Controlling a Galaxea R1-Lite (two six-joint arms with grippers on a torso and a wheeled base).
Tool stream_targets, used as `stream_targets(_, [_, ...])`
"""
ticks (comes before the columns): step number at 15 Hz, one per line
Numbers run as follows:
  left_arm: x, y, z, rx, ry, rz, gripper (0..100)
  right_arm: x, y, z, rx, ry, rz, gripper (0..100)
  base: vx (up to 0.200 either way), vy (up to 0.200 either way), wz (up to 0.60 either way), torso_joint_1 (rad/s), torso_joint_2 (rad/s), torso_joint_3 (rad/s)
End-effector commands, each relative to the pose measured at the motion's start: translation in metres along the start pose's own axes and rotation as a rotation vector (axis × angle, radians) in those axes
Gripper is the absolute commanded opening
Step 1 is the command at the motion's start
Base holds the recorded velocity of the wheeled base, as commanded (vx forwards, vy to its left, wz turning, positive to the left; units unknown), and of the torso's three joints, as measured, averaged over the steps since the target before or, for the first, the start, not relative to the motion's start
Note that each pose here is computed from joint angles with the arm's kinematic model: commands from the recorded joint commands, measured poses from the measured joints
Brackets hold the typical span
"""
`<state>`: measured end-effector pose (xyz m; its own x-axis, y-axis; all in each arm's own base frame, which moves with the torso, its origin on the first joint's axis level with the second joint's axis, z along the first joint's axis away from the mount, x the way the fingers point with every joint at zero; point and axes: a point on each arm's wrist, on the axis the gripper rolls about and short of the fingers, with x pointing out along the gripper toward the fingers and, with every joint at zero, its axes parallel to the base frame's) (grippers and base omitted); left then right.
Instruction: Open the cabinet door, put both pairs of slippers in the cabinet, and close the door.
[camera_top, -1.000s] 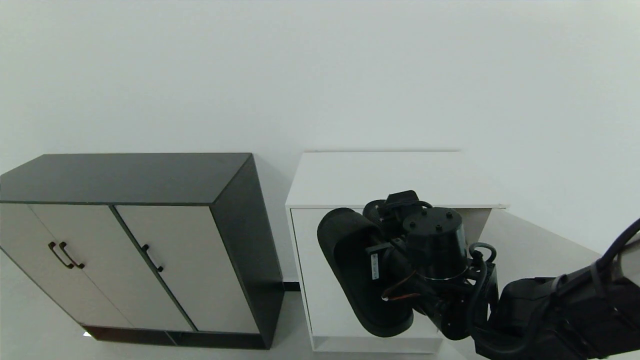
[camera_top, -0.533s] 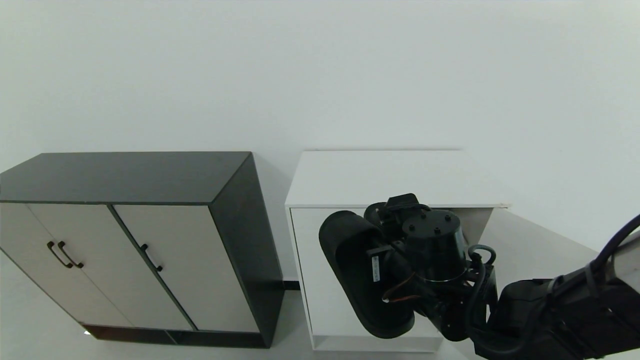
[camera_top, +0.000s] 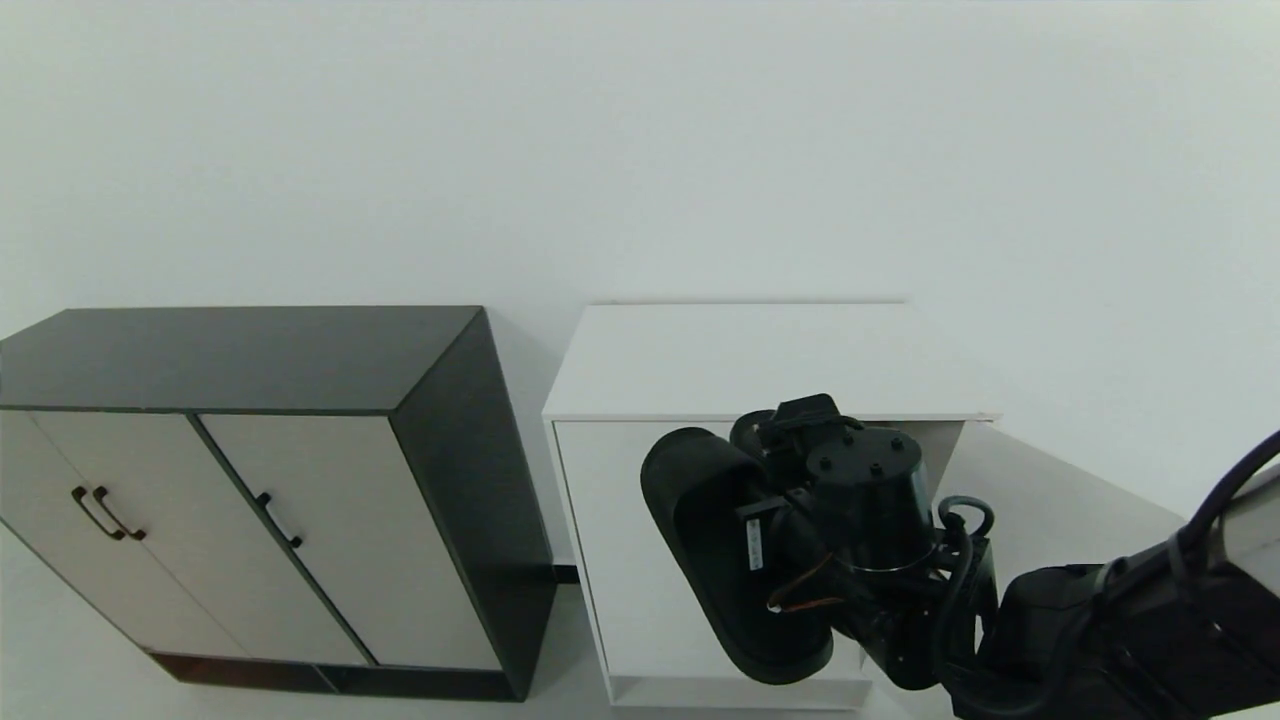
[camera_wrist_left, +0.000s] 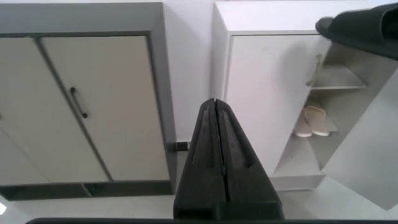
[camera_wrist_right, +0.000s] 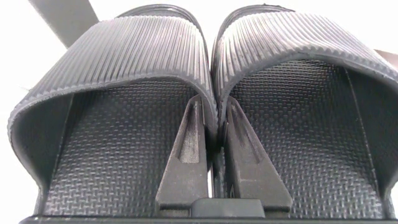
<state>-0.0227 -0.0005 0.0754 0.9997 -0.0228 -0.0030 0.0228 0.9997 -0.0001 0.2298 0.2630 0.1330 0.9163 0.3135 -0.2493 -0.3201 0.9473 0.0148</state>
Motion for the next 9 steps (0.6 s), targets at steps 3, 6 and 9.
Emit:
stream_targets(3, [0.0001,0.0000,0.0000,0.000,0.002,0.000,0,-0.0005,-0.0037,-0.0050,-0.021,0.002,-0.003,0,0.000,-0.200,0.00,0.002,0.00,0.002])
stream_targets(6, [0.0001,0.0000,0.0000,0.000,0.002,0.000,0,-0.0008,-0.0053,-0.0060,-0.023,-0.005,-0.003,0,0.000,-0.200,0.00,0.004,0.00,0.004])
stream_targets(9, [0.0001,0.0000,0.0000,0.000,0.002,0.000,0,-0.0011,-0.0057,-0.0072,-0.026,-0.002,-0.005,0,0.000,-0.200,0.00,0.004,0.00,0.002])
